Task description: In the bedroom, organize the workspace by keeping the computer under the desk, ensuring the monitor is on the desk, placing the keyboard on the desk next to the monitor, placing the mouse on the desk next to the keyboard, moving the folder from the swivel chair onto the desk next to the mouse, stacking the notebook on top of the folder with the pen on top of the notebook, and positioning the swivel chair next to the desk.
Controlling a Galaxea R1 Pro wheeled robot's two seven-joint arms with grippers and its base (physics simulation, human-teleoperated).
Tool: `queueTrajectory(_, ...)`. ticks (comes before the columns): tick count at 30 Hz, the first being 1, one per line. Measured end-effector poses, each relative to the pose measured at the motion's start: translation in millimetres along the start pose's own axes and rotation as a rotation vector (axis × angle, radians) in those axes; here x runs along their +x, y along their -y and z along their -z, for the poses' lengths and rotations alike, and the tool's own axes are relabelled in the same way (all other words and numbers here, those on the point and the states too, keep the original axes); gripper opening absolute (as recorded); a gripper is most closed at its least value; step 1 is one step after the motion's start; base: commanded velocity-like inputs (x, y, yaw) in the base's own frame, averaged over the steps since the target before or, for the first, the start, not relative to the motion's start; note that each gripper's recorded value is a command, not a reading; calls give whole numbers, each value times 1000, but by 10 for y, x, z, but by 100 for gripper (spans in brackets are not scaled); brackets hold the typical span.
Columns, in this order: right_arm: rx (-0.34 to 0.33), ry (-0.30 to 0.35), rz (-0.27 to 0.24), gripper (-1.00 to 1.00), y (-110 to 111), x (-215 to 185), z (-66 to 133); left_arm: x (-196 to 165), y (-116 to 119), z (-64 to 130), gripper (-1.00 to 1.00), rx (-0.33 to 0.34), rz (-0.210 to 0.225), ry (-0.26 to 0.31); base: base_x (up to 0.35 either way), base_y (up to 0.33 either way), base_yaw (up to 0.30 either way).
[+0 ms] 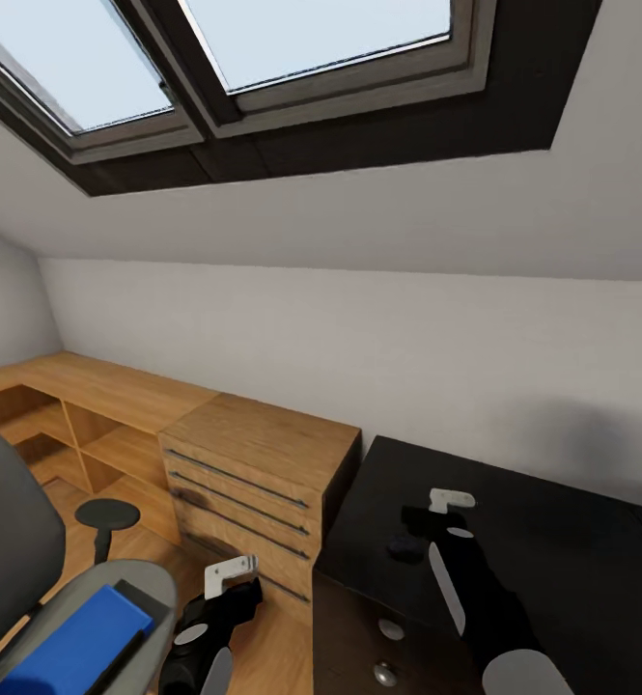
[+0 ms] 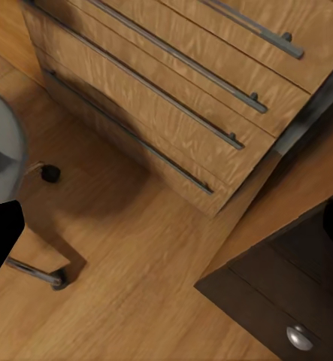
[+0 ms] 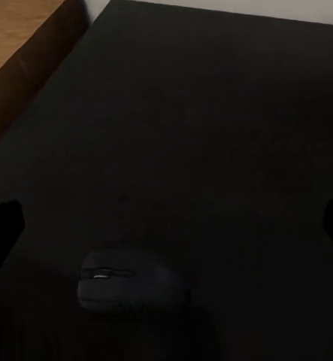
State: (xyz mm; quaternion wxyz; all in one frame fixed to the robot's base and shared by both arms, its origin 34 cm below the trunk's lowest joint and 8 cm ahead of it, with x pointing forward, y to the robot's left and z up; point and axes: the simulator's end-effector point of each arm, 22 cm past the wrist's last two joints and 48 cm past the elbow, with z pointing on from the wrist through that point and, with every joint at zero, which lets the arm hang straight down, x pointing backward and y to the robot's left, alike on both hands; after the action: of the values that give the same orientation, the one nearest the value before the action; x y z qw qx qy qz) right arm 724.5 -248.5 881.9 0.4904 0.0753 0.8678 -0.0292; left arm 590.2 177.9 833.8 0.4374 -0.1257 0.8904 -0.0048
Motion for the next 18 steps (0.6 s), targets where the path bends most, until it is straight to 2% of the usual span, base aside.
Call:
queueTrajectory(3,-27,-28,16,100,-96,133,-24,1,1,-3,100,0,0,0,56,-3,0)
queueTrajectory(11,-58,-36,60,100,-263,193,-16,1,-1,-4,100,-1,-1,0,10,0,0)
queueTrajectory(18,-68,-68,69,100,-334,336,-38,11,-5,-7,100,-2,-2,-2,0,0,0)
